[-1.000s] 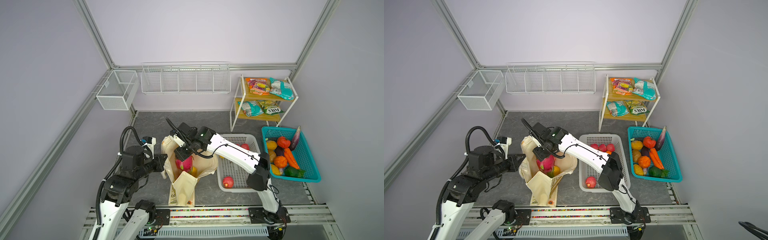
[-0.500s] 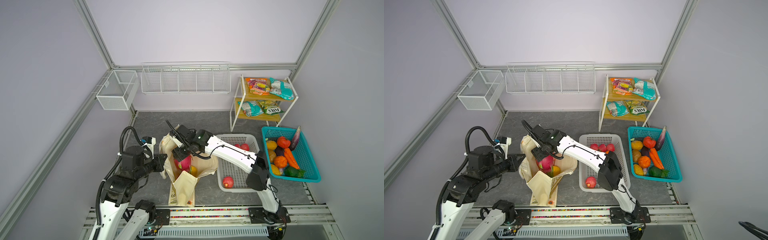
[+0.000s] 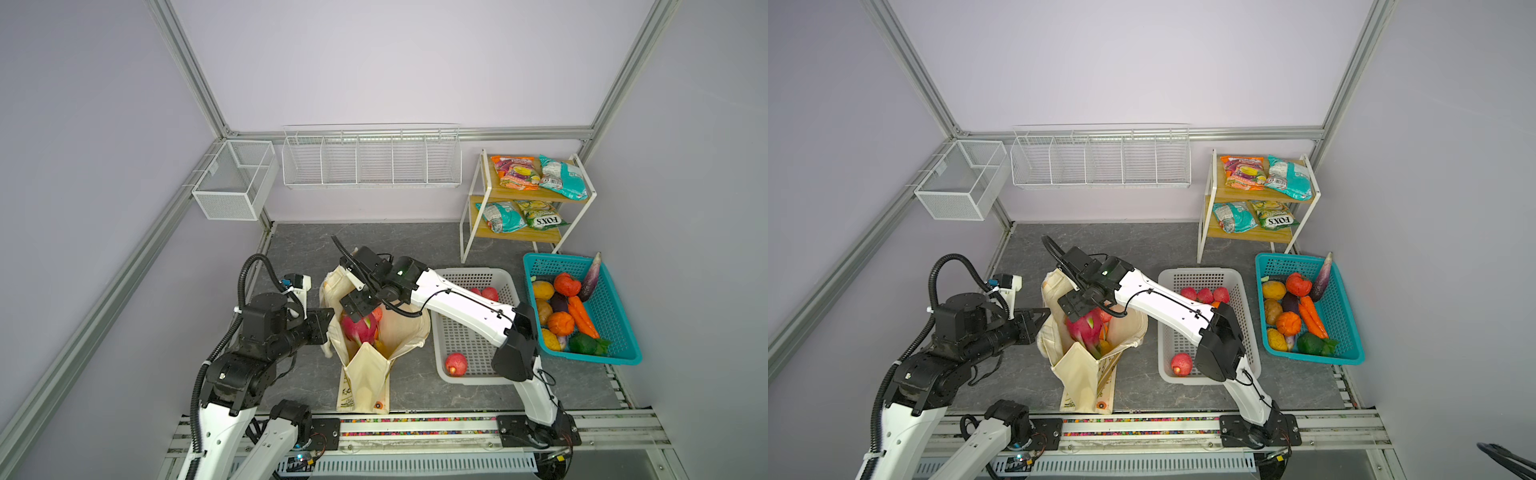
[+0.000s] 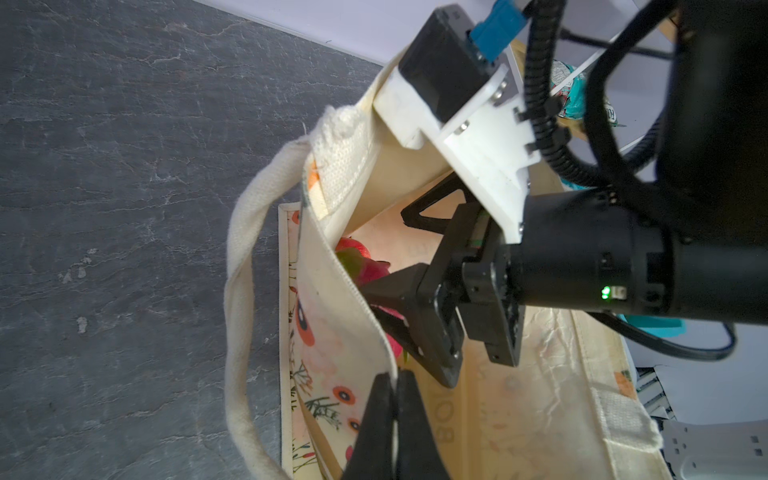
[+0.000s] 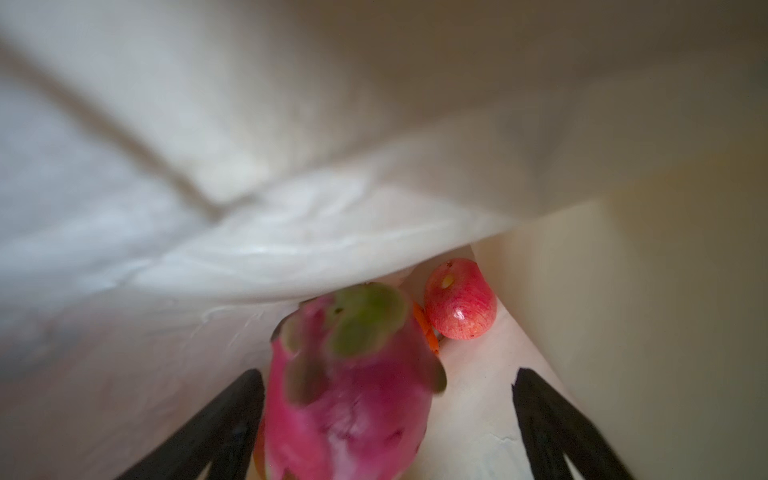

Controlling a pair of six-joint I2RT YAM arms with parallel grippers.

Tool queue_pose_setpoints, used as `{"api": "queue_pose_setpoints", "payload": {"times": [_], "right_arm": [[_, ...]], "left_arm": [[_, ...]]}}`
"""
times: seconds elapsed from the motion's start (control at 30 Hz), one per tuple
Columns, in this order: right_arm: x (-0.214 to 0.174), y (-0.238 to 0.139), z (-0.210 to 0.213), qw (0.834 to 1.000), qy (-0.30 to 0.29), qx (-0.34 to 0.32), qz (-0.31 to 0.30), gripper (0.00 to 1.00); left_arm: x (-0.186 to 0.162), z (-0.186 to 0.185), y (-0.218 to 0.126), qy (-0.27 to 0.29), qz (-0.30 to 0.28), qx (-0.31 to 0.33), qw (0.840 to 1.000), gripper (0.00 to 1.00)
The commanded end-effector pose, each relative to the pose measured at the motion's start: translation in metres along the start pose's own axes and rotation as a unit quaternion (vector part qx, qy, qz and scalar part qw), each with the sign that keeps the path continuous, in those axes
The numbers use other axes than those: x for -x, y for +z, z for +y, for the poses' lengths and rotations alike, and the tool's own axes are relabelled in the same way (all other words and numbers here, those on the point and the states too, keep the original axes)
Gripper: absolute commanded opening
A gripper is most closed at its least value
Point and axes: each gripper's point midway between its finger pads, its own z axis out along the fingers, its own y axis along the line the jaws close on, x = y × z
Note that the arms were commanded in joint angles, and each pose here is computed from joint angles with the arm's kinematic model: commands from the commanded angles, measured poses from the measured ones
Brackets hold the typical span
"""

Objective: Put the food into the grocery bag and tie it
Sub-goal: 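Lower the dragon fruit into the bag and open the right gripper, then move the right gripper from the bag over to the teal vegetable basket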

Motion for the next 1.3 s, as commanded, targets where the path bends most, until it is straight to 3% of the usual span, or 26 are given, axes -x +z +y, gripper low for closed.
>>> {"api": "queue_pose_setpoints", "payload": {"times": [0.0,0.17,0.4,0.6,0.8,1.0,1.07,1.13,1.27], "right_arm": [[0.02,-0.044,0.0,0.999,-0.014,-0.005,-0.04,0.9],[0.044,-0.094,0.003,0.995,-0.025,-0.009,-0.096,0.88],[0.067,-0.193,-0.009,0.979,-0.027,-0.035,-0.198,0.88],[0.041,-0.25,-0.09,0.96,0.0,-0.178,-0.217,0.88],[-0.038,-0.263,-0.214,0.938,0.133,-0.274,-0.167,0.88],[-0.134,-0.266,-0.316,0.887,0.296,-0.337,-0.115,0.89],[-0.166,-0.269,-0.345,0.858,0.353,-0.359,-0.099,0.89],[-0.204,-0.272,-0.373,0.819,0.415,-0.386,-0.086,0.89],[-0.256,-0.271,-0.411,0.76,0.497,-0.409,-0.089,0.89]], "left_arm": [[-0.003,-0.001,0.001,0.002,0.002,-0.006,1.0,0.0],[-0.003,-0.001,0.001,0.0,0.004,-0.007,1.0,0.0],[-0.006,0.004,0.002,-0.002,0.006,0.005,1.0,0.0],[-0.005,0.006,0.001,-0.001,0.003,0.011,1.0,0.0],[-0.004,0.005,0.0,0.003,0.003,0.011,1.0,0.0],[-0.003,0.002,-0.001,0.003,0.0,0.003,1.0,0.0],[-0.003,0.001,-0.002,0.003,0.0,0.002,1.0,0.0],[-0.003,0.001,-0.002,0.004,0.0,0.001,1.0,0.0],[-0.003,0.0,-0.003,0.005,0.002,-0.001,1.0,0.0]]}}
